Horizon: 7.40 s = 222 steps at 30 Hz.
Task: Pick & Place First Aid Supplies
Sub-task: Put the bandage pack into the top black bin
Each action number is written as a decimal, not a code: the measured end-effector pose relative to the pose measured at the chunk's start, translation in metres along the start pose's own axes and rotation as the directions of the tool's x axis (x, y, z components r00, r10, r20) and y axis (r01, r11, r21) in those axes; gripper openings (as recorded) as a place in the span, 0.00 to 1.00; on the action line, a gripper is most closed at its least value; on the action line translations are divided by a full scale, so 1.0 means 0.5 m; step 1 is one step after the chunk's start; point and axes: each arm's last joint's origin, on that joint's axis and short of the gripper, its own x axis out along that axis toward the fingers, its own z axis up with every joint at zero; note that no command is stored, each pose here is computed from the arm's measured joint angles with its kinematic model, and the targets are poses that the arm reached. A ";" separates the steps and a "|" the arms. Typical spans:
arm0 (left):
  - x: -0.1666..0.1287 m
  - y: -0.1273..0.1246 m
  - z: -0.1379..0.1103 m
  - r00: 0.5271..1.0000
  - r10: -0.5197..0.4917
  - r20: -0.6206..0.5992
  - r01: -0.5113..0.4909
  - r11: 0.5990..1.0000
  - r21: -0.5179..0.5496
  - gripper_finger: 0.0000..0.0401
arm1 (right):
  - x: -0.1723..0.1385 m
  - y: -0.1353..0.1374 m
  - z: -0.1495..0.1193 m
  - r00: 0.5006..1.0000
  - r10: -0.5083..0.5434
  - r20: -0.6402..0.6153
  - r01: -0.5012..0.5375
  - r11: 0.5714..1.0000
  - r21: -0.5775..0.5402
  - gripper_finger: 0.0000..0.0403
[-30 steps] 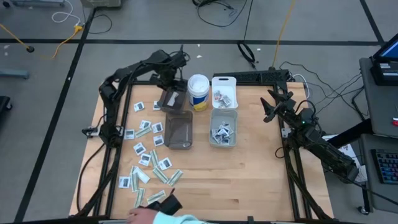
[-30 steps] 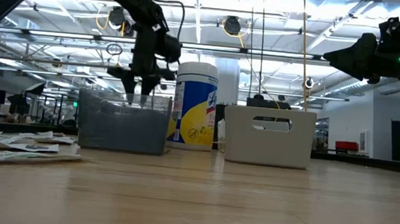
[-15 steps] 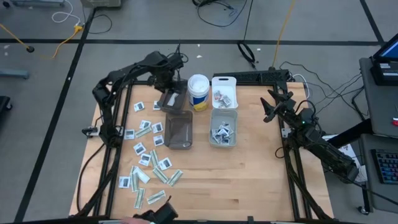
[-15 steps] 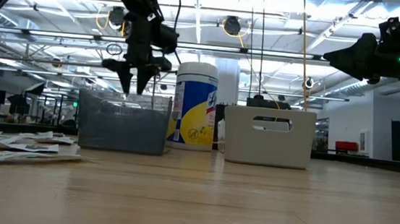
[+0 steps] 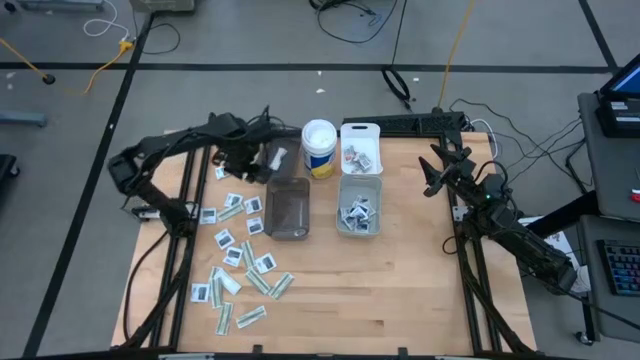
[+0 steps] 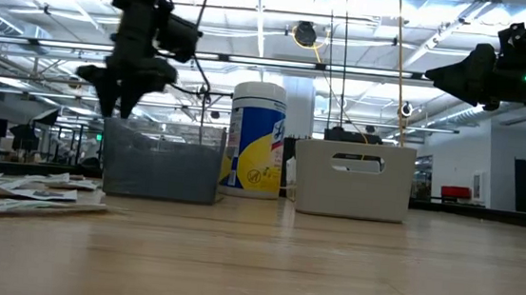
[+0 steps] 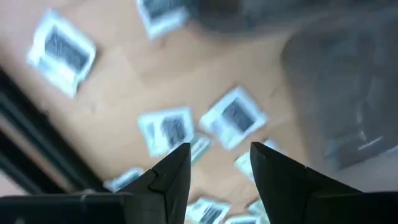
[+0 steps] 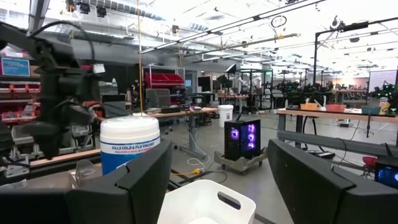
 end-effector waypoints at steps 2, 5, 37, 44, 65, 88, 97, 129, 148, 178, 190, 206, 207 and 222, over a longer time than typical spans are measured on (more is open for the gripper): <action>0.011 0.012 -0.024 1.000 0.010 -0.015 -0.010 1.000 -0.002 0.43 | 0.000 0.000 0.000 1.000 0.000 0.000 0.000 1.000 0.000 0.65; 0.026 0.029 -0.056 0.999 0.019 -0.026 -0.019 1.000 -0.005 0.43 | 0.000 0.000 0.000 1.000 0.000 0.001 0.000 1.000 0.000 0.65; 0.200 0.012 -0.095 0.997 0.065 -0.043 -0.066 0.998 -0.023 0.43 | 0.000 0.000 0.000 1.000 0.000 0.000 0.000 1.000 0.000 0.65; 0.229 0.008 -0.087 0.995 0.071 -0.069 -0.073 0.997 -0.027 0.43 | 0.000 0.000 0.000 1.000 0.000 0.001 0.000 1.000 0.000 0.65; 0.234 0.005 -0.081 0.998 0.037 -0.053 -0.040 0.997 -0.060 0.03 | 0.000 0.000 0.000 1.000 0.000 0.000 0.000 1.000 0.000 0.65; 0.067 0.013 -0.129 0.997 -0.044 -0.061 0.038 0.994 -0.102 0.01 | 0.000 0.000 0.000 1.000 0.000 0.000 0.000 1.000 0.000 0.65; 0.013 0.014 -0.139 0.997 -0.069 -0.037 0.065 0.992 -0.104 0.00 | 0.000 0.000 0.000 1.000 0.000 0.000 0.000 1.000 0.000 0.65; -0.081 -0.034 0.242 0.994 -0.104 0.015 0.105 0.989 -0.100 0.00 | 0.000 0.000 0.000 1.000 0.000 0.000 0.000 1.000 0.000 0.65; 0.005 -0.053 0.317 0.993 -0.113 0.039 0.116 0.988 -0.097 0.00 | 0.000 0.000 0.000 1.000 0.000 0.000 0.000 1.000 0.000 0.65; 0.063 -0.049 0.319 0.993 -0.115 0.040 0.119 0.985 -0.127 0.40 | 0.000 0.000 0.000 1.000 0.000 0.000 0.000 1.000 0.000 0.65; 0.053 -0.045 0.316 0.989 -0.143 0.043 0.148 0.976 -0.158 0.62 | 0.000 0.000 0.000 1.000 -0.001 0.000 0.001 1.000 0.000 0.65; -0.080 -0.021 0.234 0.983 -0.111 0.147 0.137 0.973 -0.187 0.62 | 0.000 0.000 0.000 1.000 0.000 0.000 0.000 1.000 0.000 0.65; -0.084 -0.019 0.230 0.983 -0.105 0.150 0.132 0.973 -0.188 0.62 | 0.000 0.000 0.000 1.000 0.000 0.000 0.000 1.000 0.000 0.65; -0.023 -0.078 0.006 0.985 -0.123 0.121 0.145 0.969 -0.201 0.62 | 0.000 0.000 0.000 1.000 0.000 0.001 0.000 1.000 0.000 0.65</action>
